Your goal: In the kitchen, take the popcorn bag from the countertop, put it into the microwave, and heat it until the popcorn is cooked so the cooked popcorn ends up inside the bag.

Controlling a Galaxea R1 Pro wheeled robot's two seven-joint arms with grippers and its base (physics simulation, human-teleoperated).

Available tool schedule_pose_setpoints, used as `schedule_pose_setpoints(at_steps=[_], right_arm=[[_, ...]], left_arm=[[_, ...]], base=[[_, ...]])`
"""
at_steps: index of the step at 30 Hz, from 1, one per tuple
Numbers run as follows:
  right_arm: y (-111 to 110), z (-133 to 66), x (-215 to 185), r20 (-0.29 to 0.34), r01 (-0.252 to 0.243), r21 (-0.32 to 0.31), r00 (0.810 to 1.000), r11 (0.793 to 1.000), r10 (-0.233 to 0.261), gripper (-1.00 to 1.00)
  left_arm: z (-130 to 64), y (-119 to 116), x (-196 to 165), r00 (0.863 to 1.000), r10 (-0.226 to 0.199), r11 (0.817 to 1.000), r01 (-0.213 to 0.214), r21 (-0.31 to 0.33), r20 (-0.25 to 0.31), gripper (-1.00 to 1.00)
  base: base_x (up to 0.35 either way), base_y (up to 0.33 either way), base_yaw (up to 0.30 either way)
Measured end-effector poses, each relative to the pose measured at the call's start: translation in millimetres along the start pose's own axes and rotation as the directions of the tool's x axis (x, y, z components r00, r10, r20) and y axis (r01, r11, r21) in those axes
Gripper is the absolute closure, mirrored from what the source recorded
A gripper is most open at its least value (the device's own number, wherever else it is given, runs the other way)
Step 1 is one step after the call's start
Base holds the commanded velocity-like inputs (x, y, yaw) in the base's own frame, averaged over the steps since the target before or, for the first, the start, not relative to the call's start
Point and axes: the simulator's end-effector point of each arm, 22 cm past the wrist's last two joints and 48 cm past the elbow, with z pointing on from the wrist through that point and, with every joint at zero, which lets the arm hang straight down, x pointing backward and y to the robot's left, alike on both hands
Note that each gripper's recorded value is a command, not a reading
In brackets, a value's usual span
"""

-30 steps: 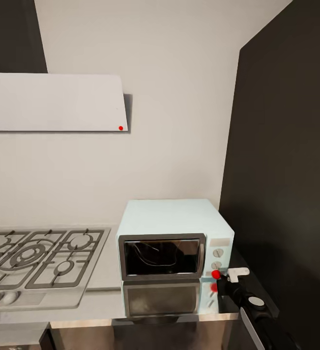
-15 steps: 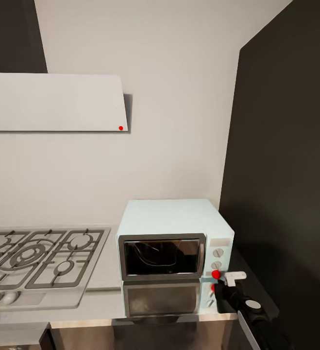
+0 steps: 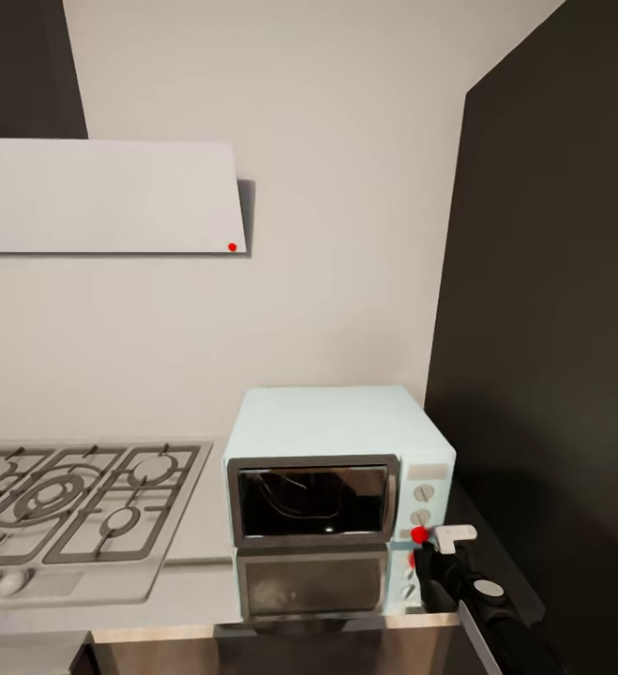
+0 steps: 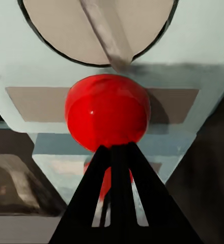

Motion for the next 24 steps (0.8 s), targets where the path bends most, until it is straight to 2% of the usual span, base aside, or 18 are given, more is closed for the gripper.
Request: schedule_pose_setpoints(at_steps=[7, 12, 14, 15, 24], right_arm=[[0.1, -7.3, 9.7, -0.011, 0.000, 0.002, 1.000, 1.000, 0.000, 1.00], [0.4, -3.7, 18.5, -0.027, 0.001, 0.000, 1.000, 1.000, -0.001, 1.00], [0.3, 1.7, 13.8, -0.029, 0.000, -0.002, 1.000, 1.000, 0.000, 1.00], [0.8, 1.0, 2.2, -0.005, 0.004, -0.003, 1.000, 1.000, -0.004, 1.00], [0.4, -0.1, -6.1, 0.011, 0.009, -0.006, 1.000, 1.000, -0.009, 1.00]], left_arm=[[-2.4, 0.2, 0.4, 1.000, 0.000, 1.000, 0.000, 0.002, 0.007, -1.00], [0.0, 0.2, -0.3, 1.000, 0.000, 1.000, 0.000, 0.000, 0.002, -1.00], [0.4, -1.0, -0.1, 1.000, 0.000, 1.000, 0.000, 0.001, 0.000, -1.00], [0.5, -1.6, 0.0, 1.000, 0.000, 1.000, 0.000, 0.002, 0.000, -1.00], [0.6, -3.4, 0.6, 1.000, 0.000, 1.000, 0.000, 0.005, -0.001, -1.00]], base=[[0.128, 0.000, 0.000], [-0.016, 0.000, 0.000], [-0.235, 0.000, 0.000], [-0.315, 0.000, 0.000], [-0.342, 0.000, 0.000]])
